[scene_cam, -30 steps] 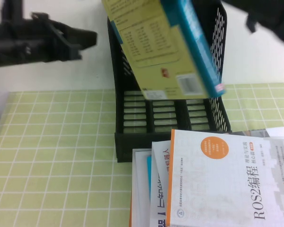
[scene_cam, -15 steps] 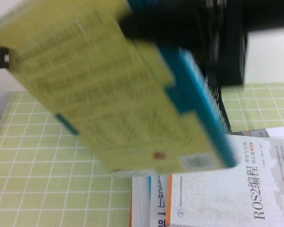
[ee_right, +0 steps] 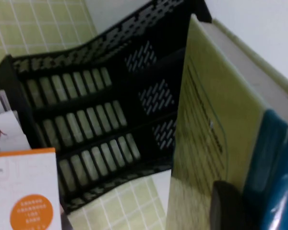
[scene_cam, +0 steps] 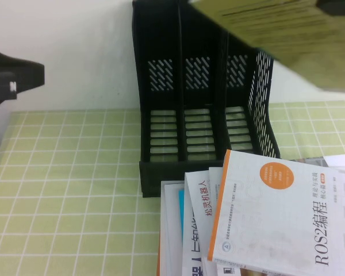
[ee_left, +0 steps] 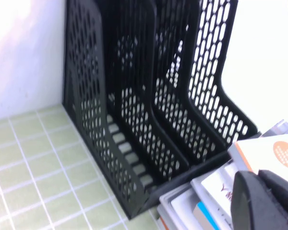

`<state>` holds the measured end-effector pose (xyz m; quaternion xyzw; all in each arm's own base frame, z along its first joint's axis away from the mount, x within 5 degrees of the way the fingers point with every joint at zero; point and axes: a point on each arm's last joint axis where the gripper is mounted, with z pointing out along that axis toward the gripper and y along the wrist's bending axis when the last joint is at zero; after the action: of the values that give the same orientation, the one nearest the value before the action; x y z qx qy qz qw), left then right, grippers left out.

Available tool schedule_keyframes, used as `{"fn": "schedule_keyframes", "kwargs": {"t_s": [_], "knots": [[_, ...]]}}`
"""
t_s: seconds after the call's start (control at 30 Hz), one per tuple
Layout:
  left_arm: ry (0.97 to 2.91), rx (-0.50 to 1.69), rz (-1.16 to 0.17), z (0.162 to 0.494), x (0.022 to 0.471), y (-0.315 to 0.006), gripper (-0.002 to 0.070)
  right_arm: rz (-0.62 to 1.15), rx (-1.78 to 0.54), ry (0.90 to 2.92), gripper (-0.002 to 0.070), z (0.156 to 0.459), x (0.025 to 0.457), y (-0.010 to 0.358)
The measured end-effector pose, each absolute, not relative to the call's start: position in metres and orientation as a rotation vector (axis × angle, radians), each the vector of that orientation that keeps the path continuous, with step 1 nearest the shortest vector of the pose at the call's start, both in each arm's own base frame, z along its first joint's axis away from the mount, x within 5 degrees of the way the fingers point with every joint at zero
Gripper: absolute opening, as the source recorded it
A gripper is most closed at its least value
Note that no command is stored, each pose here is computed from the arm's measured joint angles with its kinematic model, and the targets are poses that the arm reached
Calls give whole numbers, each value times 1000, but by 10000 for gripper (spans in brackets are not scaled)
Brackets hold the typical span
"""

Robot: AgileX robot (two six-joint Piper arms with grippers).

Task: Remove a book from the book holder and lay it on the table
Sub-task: Place the picked book on the book

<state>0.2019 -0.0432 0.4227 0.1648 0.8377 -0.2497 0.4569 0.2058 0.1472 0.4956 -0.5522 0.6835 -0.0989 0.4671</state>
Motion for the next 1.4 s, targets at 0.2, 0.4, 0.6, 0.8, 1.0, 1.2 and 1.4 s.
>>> {"fn": "schedule_keyframes", "kwargs": {"t_s": [0.2, 0.4, 0.6, 0.8, 1.0, 1.2, 1.4], "knots": [[2106, 385, -627, 408, 204, -42, -3, -323, -1486, 1717, 211, 476, 204, 145], [2125, 376, -635, 402, 205, -42, -3, -556, -1528, 1826, 216, 419, 193, 166], [2119, 372, -642, 402, 205, -43, -3, -671, -1610, 1749, 216, 373, 161, 186], [2114, 368, -659, 403, 205, -44, -3, -516, -1651, 1913, 233, 327, 139, 201], [2119, 373, -669, 403, 204, -44, -3, -453, -1585, 2062, 299, 294, 144, 228], [2141, 399, -692, 402, 201, -46, -3, -258, -1546, 2302, 242, 265, 135, 248], [2147, 414, -700, 401, 194, -47, -3, -91, -1693, 2297, 477, 287, 125, 259]]}}
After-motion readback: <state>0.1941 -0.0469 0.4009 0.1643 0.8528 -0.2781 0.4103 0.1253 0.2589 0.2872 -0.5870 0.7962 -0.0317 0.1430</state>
